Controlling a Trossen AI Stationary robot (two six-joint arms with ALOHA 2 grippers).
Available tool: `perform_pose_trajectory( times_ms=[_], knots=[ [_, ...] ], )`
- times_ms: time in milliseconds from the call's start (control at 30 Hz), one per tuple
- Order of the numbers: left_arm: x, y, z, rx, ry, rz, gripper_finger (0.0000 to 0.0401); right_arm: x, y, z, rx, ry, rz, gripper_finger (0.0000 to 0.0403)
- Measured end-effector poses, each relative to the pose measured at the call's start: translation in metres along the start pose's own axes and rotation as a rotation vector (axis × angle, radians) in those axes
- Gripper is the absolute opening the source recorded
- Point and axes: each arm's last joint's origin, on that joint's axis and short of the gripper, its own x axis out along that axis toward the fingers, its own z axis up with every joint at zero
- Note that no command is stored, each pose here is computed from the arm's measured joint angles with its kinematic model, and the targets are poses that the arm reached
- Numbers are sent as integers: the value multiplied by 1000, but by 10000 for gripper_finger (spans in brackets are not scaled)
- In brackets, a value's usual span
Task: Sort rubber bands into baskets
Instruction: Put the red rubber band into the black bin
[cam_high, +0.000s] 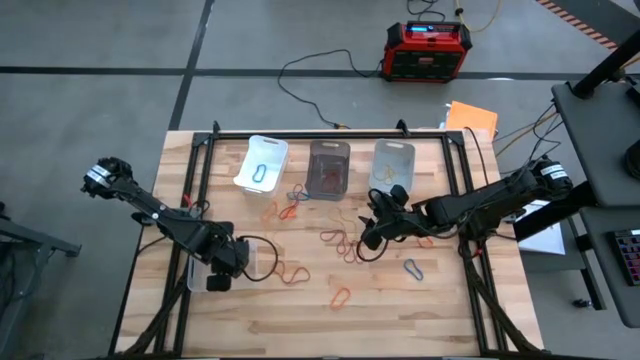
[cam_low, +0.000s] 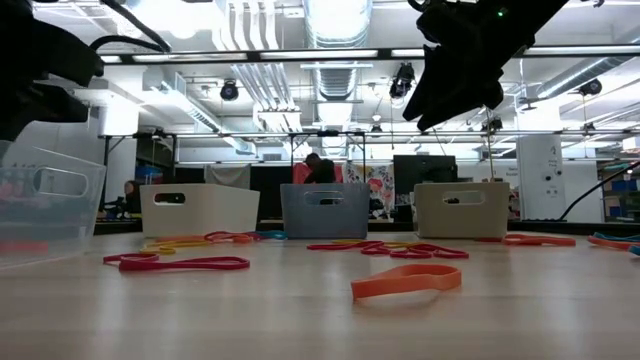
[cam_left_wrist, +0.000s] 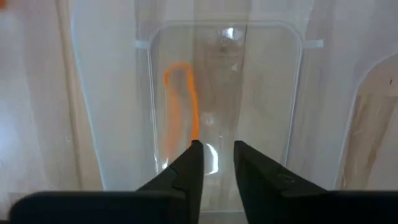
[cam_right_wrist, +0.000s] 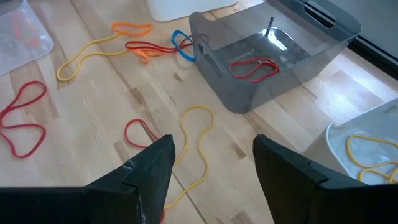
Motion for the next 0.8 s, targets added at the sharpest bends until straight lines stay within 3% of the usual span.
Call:
perform_pose_trajectory(
  times_ms=[233, 800],
  knots=[
    [-11, -4, 10, 81, -112, 21, 111, 0, 0, 0, 1, 0, 0, 212],
    [-40, -6, 40, 391, -618, 164, 99, -2, 18, 21, 52, 19, 159, 212]
  ],
)
